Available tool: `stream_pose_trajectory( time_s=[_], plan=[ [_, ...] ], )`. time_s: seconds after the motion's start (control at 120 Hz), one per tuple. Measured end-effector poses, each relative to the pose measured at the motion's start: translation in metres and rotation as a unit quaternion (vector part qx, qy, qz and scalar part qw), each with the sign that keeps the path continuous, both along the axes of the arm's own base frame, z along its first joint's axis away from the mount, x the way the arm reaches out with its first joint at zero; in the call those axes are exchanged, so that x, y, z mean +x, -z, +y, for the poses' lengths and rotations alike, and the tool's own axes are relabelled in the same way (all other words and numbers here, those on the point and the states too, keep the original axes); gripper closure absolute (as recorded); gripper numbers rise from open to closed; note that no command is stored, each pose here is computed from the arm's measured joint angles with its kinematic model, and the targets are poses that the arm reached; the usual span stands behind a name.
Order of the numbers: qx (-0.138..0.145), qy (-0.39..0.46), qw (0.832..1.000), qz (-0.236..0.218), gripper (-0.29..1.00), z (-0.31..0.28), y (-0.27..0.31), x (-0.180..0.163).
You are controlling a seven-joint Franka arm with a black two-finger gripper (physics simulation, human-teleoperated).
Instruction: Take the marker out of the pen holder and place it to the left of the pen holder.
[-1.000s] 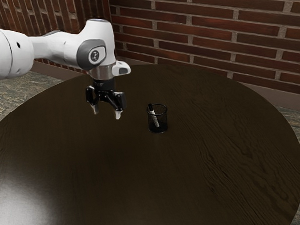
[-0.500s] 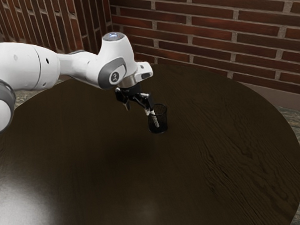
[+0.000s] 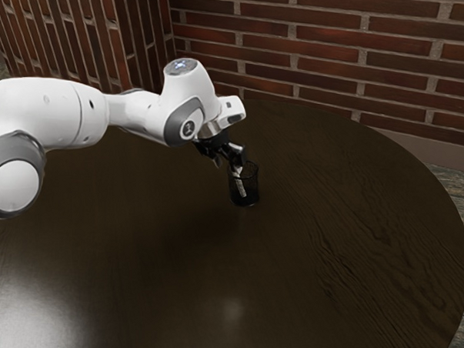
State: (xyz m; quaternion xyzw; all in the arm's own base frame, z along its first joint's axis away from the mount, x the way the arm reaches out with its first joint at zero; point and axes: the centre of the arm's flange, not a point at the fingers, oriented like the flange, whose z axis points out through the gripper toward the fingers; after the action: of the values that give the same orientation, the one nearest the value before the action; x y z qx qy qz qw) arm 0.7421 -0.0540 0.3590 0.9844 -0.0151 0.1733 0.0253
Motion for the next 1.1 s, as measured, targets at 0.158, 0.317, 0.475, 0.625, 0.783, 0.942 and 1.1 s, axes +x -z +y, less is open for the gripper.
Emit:
stream_pose_trajectory(
  time_s=[0.158,0.317,0.475,0.625,0.783,0.942,1.1],
  plan=[
    [-0.001,0.007,1.0,-0.006,0.4,-0.005,0.004,0.008],
    [-0.001,0.009,1.0,-0.011,0.49,-0.004,0.002,0.01],
    [-0.001,0.007,1.0,-0.01,0.55,0.001,0.003,0.01],
    [-0.001,0.008,1.0,-0.008,0.6,0.003,0.004,0.01],
    [0.0,0.009,1.0,-0.008,0.64,0.003,0.005,0.01],
    [0.001,0.01,1.0,-0.009,0.67,0.003,0.005,0.01],
    [0.002,0.01,1.0,-0.008,0.68,0.005,0.005,0.01]
  ],
)
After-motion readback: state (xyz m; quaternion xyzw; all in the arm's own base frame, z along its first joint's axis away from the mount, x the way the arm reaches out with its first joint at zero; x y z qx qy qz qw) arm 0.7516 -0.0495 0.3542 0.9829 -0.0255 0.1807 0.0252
